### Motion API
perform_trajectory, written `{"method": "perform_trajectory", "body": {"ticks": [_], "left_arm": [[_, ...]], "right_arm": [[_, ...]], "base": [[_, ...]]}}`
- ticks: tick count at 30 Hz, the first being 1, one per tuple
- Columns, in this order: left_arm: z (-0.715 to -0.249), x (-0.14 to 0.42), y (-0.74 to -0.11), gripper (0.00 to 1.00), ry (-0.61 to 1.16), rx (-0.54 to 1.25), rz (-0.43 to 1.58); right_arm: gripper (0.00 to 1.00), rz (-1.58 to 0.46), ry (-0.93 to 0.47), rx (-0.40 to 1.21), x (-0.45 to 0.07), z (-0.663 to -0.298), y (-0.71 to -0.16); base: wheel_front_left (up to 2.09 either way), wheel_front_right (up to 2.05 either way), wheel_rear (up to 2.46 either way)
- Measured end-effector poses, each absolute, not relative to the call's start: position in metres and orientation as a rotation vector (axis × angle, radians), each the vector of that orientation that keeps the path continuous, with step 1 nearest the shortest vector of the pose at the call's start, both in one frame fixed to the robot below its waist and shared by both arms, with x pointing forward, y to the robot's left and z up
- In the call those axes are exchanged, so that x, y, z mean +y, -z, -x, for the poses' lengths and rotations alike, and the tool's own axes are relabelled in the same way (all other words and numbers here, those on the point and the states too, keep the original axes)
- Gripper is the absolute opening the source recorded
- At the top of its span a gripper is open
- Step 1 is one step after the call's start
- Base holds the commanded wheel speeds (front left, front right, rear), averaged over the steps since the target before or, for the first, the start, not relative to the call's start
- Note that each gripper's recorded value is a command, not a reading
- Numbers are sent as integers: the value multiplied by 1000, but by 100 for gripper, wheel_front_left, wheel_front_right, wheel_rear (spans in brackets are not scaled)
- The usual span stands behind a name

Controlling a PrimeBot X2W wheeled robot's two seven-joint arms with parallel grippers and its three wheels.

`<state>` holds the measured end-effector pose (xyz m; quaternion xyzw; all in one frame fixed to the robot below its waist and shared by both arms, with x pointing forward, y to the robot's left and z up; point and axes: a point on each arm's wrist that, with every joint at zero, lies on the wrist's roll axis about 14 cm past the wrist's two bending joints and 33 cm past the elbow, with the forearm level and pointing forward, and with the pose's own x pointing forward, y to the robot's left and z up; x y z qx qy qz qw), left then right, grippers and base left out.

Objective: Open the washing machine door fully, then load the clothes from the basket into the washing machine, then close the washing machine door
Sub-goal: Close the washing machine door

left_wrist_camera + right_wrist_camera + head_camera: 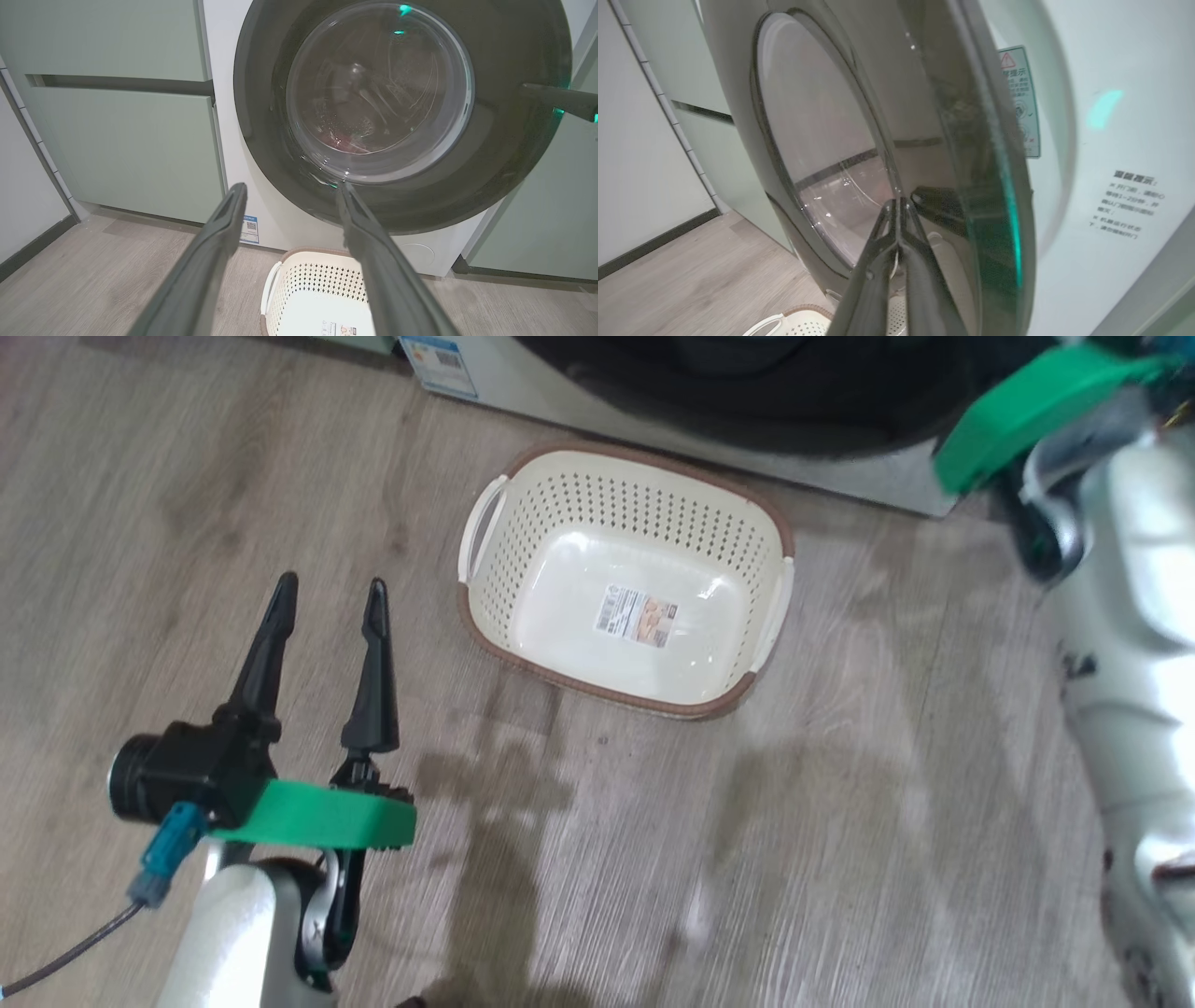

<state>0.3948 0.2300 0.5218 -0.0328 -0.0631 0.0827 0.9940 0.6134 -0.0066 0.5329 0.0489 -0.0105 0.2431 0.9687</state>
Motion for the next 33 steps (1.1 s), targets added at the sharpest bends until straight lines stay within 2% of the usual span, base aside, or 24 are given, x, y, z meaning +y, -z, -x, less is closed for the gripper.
{"method": "perform_trajectory", "body": {"ticks": [10, 16, 25, 30, 31, 32, 33], "left_arm": [[-408, 229, -517, 100, -159, -121, 66], [-412, 228, -514, 100, -154, -114, 69], [-416, 223, -516, 100, -136, -122, 73], [-413, 216, -523, 100, -109, -141, 71], [-412, 215, -525, 100, -106, -145, 69], [-410, 214, -525, 100, -100, -146, 71], [-408, 213, -525, 100, -97, -143, 74]], "right_arm": [[0, -97, -393, -69, -29, -661, -547], [0, -89, -348, -75, -40, -677, -548], [0, -77, -354, -67, -35, -673, -546], [0, -79, -437, -80, -7, -644, -558], [6, -78, -450, -74, -4, -636, -554], [31, -83, -455, -64, -4, -627, -550], [40, -84, -458, -52, -5, -619, -544]], "base": [[0, 0, 0], [0, 0, 0], [0, 0, 0], [0, 0, 0], [0, 0, 0], [0, 0, 0], [0, 0, 0]]}}
